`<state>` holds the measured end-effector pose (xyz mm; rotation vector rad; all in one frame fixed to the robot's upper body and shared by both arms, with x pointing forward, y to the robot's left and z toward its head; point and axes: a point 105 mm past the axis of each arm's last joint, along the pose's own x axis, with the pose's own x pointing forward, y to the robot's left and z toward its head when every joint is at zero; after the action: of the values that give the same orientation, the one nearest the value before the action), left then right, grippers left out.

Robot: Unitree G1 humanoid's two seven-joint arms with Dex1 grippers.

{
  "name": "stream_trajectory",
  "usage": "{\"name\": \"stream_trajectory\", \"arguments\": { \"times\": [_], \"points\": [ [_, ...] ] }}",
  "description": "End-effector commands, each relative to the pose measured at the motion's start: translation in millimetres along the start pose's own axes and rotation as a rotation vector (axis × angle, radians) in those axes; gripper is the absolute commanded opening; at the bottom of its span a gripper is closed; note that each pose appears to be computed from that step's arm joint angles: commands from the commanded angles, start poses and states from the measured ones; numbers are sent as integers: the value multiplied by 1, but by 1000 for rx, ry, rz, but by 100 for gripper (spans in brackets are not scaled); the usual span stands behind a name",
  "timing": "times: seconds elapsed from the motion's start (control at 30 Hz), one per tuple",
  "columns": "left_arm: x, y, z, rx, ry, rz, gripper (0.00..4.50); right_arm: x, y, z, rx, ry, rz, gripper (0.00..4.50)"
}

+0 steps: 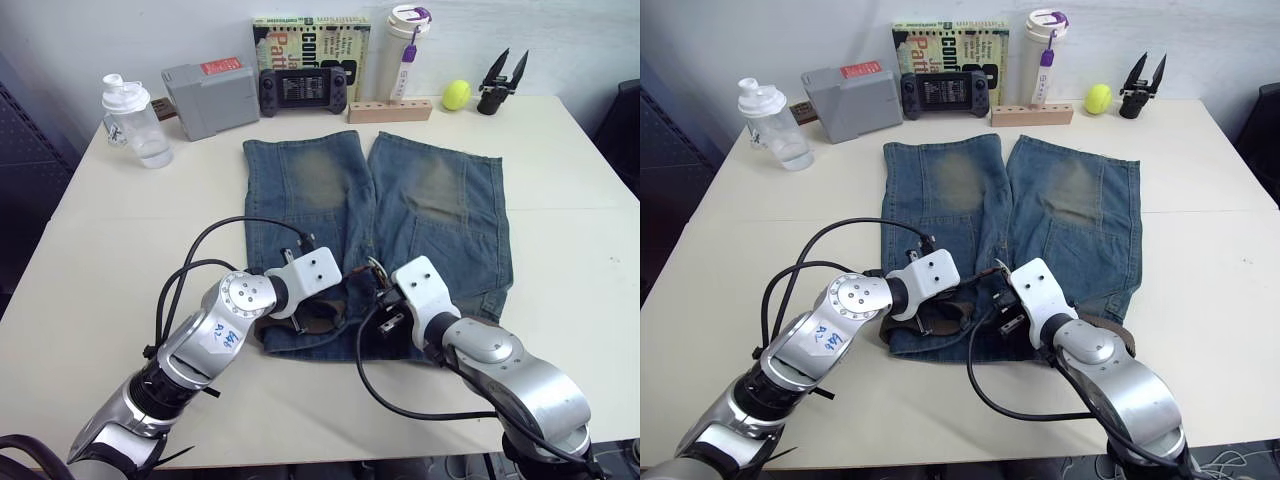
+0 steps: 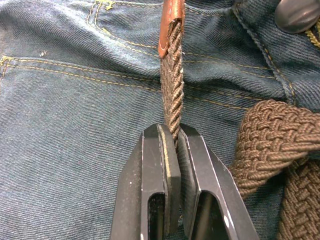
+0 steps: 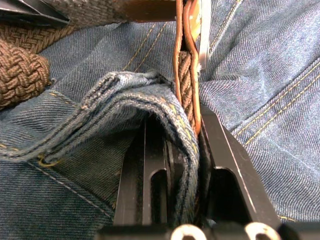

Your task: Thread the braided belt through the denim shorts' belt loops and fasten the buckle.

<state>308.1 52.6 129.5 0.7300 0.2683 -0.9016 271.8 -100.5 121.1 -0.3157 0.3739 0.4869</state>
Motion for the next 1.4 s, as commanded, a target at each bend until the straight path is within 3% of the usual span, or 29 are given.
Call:
{"name": "stream_trajectory", "arguments": {
  "times": [0.03,0.7,1.0,1.13,1.4],
  "points": [
    [1,-2,5,5,-11,-7,0,-3,11,7,-20,-40,40,3],
    [-10,7,24,28,-125,38,0,-1,11,-5,18,5,76,3],
    [-15,-4,31,-4,-202,-11,0,-1,9,-5,51,-2,72,3],
    [-9,-9,25,-18,-194,-37,0,-5,19,1,-13,-23,141,3],
    [12,-8,44,-4,-260,-44,0,-8,46,-13,-143,43,281,3]
  ]
}}
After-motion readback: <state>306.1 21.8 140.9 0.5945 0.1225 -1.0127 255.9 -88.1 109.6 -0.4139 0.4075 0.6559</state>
